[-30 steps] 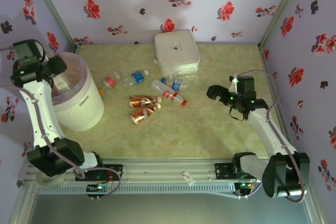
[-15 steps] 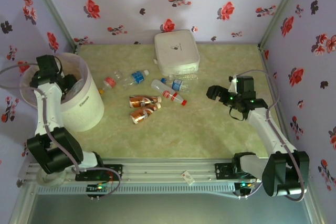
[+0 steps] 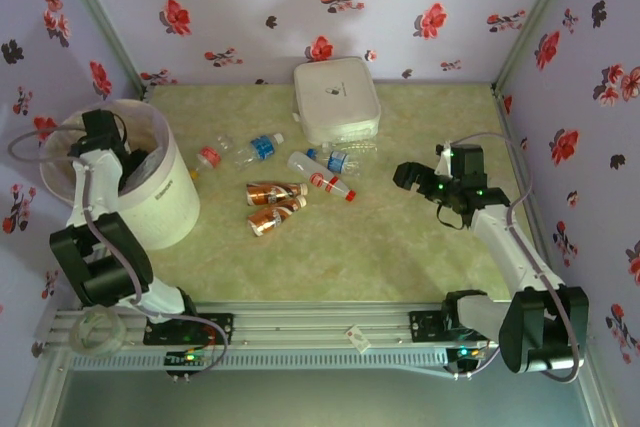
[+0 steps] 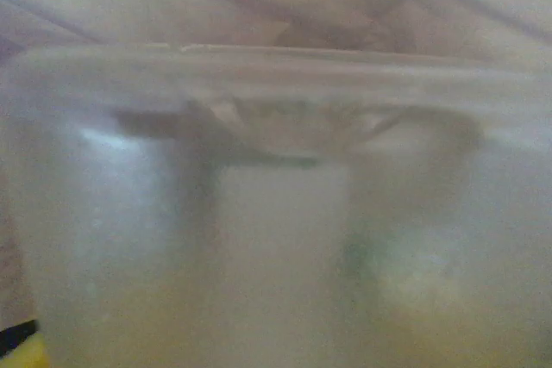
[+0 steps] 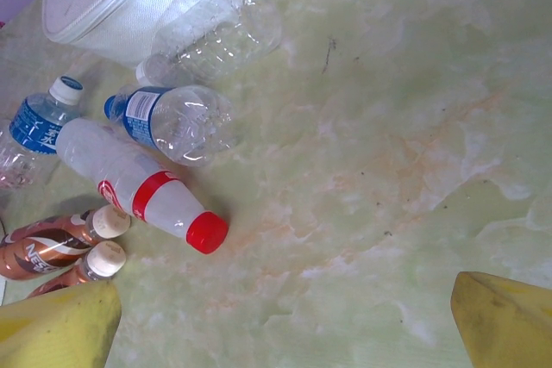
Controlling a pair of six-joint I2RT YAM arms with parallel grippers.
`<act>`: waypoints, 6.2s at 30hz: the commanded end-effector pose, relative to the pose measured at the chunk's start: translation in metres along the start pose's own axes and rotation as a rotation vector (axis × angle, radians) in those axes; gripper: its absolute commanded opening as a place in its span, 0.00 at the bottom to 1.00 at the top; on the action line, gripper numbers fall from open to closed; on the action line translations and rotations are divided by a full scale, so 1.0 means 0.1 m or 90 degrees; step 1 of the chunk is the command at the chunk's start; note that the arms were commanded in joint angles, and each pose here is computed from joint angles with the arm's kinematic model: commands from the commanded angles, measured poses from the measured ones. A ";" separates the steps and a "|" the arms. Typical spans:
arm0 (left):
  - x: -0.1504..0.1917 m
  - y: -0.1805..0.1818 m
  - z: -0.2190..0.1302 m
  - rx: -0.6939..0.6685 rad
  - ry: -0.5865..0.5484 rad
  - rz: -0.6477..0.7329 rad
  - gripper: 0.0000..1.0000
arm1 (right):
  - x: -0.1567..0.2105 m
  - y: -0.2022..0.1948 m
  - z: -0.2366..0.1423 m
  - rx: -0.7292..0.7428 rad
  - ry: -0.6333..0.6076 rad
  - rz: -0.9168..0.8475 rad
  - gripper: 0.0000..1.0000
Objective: Put the plastic bottles in the bin
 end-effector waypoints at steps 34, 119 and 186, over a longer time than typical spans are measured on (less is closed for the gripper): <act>-0.28 -0.08 -1.37 -0.005 -0.176 0.054 1.00 | 0.01 -0.02 0.06 -0.013 0.003 0.007 0.99; 2.22 -2.80 0.27 0.238 0.208 0.742 0.85 | 0.00 -0.04 -0.10 0.028 -0.013 -0.009 0.99; 0.42 -2.52 -2.00 0.242 -0.080 0.586 0.02 | 0.01 -0.05 -0.06 0.021 -0.017 -0.001 0.99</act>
Point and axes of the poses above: each hand's point on the last joint's axis, 136 mm out from that joint toward the fingers, its own z axis out along the fingers, its own y axis along the line the jaws close on, x = y × z, the point moved 7 cm from there along -z, back along the fingers, and after that the axes turned 3 degrees about z, right-handed, at the moved point
